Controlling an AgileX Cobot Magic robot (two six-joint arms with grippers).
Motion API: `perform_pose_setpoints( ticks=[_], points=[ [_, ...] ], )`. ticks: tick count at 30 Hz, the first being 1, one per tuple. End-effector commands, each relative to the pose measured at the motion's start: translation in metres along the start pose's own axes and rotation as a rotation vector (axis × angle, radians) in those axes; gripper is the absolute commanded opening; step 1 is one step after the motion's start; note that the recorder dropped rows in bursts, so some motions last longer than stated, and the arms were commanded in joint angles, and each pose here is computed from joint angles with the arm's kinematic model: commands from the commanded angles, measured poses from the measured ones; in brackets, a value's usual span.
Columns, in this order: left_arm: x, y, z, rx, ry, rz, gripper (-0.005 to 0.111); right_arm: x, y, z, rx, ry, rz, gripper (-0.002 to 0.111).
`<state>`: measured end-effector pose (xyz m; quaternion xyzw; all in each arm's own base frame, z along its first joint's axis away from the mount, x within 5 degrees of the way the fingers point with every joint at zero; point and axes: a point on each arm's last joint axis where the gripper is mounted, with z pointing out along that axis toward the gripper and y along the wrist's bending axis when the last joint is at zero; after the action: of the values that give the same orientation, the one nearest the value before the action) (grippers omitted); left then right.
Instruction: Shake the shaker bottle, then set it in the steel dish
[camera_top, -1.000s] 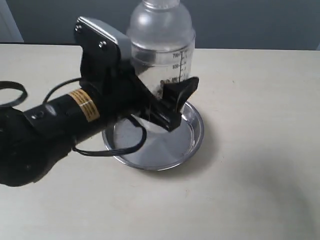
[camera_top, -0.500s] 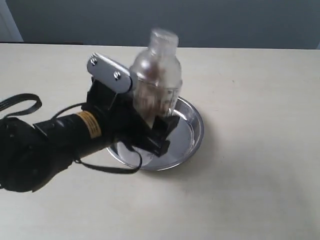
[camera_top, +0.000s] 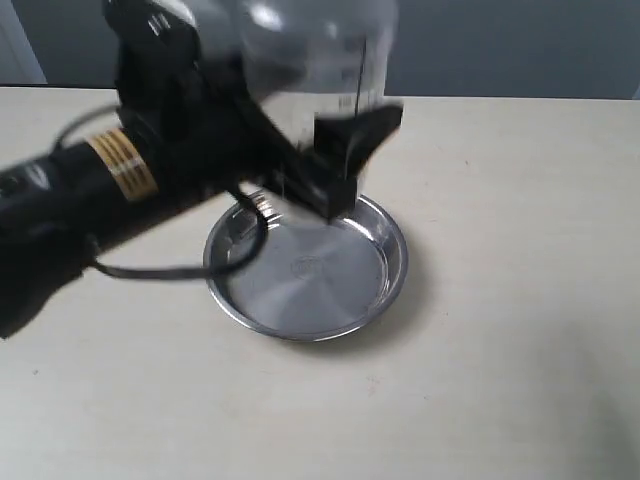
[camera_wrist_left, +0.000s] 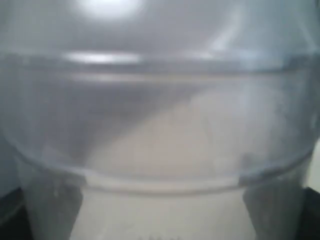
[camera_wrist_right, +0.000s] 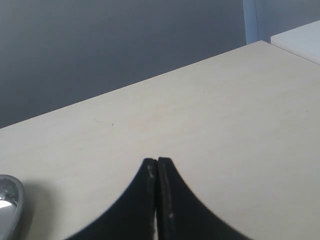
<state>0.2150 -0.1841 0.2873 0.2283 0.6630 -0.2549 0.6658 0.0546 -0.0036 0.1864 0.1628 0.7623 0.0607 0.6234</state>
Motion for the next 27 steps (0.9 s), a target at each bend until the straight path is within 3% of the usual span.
perform_pose_setpoints(
  ticks=[1,3,5,6,7,8,11,13,15,16,17,18,20,22,24,26,27],
  points=[
    [0.056,0.021,0.011,-0.157,0.275,-0.092,0.000,0.000,0.000,0.000,-0.001,-0.009,-0.007,-0.001],
    [0.057,0.013,0.011,-0.115,0.261,-0.124,0.000,0.000,0.000,0.000,-0.001,-0.009,-0.007,-0.001],
    [0.017,-0.005,0.005,0.021,0.035,-0.029,0.000,0.000,0.000,0.000,-0.001,-0.009,-0.007,-0.001],
    [-0.007,-0.011,0.000,0.066,-0.091,0.008,0.000,0.000,0.000,0.000,-0.001,-0.009,-0.007,-0.001],
    [-0.017,-0.011,-0.003,0.064,-0.131,0.008,0.000,0.000,0.000,0.000,-0.001,-0.009,-0.007,-0.001],
    [-0.011,-0.009,-0.001,0.039,-0.083,-0.023,0.000,0.000,0.000,0.000,-0.001,-0.009,-0.007,-0.001],
    [0.075,0.001,0.009,-0.062,0.261,-0.102,0.000,0.000,0.000,0.000,-0.001,-0.009,-0.007,-0.001],
    [0.081,-0.004,0.012,-0.047,0.221,-0.216,0.000,0.000,0.000,0.000,-0.001,-0.009,-0.007,-0.001],
    [0.031,-0.017,0.009,0.119,-0.071,-0.101,0.000,0.000,0.000,0.000,-0.001,-0.009,-0.007,-0.001],
    [0.005,-0.019,0.005,0.135,-0.176,-0.029,0.000,0.000,0.000,0.000,-0.001,-0.009,-0.007,-0.001],
    [-0.014,-0.015,0.005,0.078,-0.172,-0.004,0.000,0.000,0.000,0.000,-0.001,-0.009,-0.007,-0.001],
    [-0.013,-0.011,0.007,0.033,-0.093,-0.030,0.000,0.000,0.000,0.000,-0.001,-0.009,-0.007,-0.001],
    [0.024,-0.007,0.013,-0.007,0.175,0.008,0.000,0.000,0.000,0.000,-0.001,-0.009,-0.007,-0.001],
    [0.044,-0.008,0.014,0.001,0.272,0.022,0.000,0.000,0.000,0.000,-0.001,-0.009,-0.007,-0.001],
    [0.022,-0.018,0.010,0.054,0.168,0.068,0.000,0.000,0.000,0.000,-0.001,-0.009,-0.007,-0.001],
    [-0.027,-0.020,-0.001,0.062,-0.079,0.072,0.000,0.000,0.000,0.000,-0.001,-0.009,-0.007,-0.001],
    [-0.041,-0.018,-0.005,0.046,-0.139,0.054,0.000,0.000,0.000,0.000,-0.001,-0.009,-0.007,-0.001]
  ],
)
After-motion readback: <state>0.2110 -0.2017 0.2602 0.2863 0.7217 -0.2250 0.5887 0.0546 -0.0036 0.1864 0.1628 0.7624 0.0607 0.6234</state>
